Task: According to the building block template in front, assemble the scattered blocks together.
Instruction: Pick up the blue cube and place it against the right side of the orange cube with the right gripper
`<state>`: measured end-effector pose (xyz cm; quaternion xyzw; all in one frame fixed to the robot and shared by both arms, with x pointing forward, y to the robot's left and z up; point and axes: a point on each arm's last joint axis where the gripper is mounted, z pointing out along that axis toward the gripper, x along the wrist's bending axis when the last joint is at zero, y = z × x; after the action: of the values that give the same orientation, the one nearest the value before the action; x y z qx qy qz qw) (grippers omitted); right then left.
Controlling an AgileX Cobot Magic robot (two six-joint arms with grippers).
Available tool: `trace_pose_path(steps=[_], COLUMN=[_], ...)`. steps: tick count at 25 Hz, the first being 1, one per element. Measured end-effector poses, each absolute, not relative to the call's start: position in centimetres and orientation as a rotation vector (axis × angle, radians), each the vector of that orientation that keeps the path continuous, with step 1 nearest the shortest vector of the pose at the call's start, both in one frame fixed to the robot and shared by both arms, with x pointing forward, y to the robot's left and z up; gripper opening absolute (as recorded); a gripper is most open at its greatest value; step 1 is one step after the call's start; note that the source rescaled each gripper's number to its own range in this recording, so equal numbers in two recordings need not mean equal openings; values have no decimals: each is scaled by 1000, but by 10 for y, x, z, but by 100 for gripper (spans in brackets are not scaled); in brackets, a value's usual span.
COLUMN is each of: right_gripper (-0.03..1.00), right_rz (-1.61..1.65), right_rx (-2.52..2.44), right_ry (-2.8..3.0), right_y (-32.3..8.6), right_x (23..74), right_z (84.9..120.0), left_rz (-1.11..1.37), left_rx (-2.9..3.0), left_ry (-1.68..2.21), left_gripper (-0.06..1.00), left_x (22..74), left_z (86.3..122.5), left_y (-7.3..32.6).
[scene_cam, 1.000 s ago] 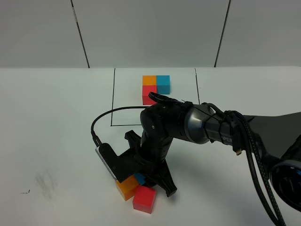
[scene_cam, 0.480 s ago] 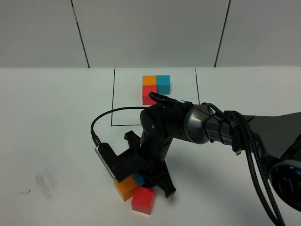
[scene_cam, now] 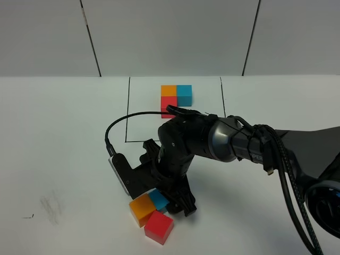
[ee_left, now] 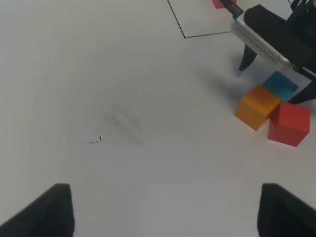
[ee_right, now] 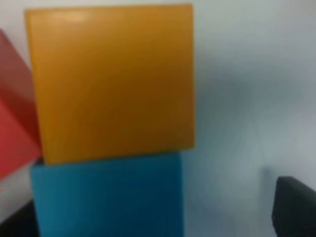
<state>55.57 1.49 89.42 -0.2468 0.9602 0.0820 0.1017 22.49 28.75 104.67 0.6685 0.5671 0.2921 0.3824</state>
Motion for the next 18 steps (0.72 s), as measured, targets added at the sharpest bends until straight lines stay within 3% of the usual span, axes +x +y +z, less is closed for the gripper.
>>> trace_pose_path(steps=[18], right_gripper=[76], right_rz=[181], right_rx=[-436], right_ry=[2964], right_y=[7], right_x=[551], right_z=[903], left_rz=[745], left_rx=[1705], left_ry=[1446], left_gripper=[96], left_x=[225], left_z=[1047], left_y=[288])
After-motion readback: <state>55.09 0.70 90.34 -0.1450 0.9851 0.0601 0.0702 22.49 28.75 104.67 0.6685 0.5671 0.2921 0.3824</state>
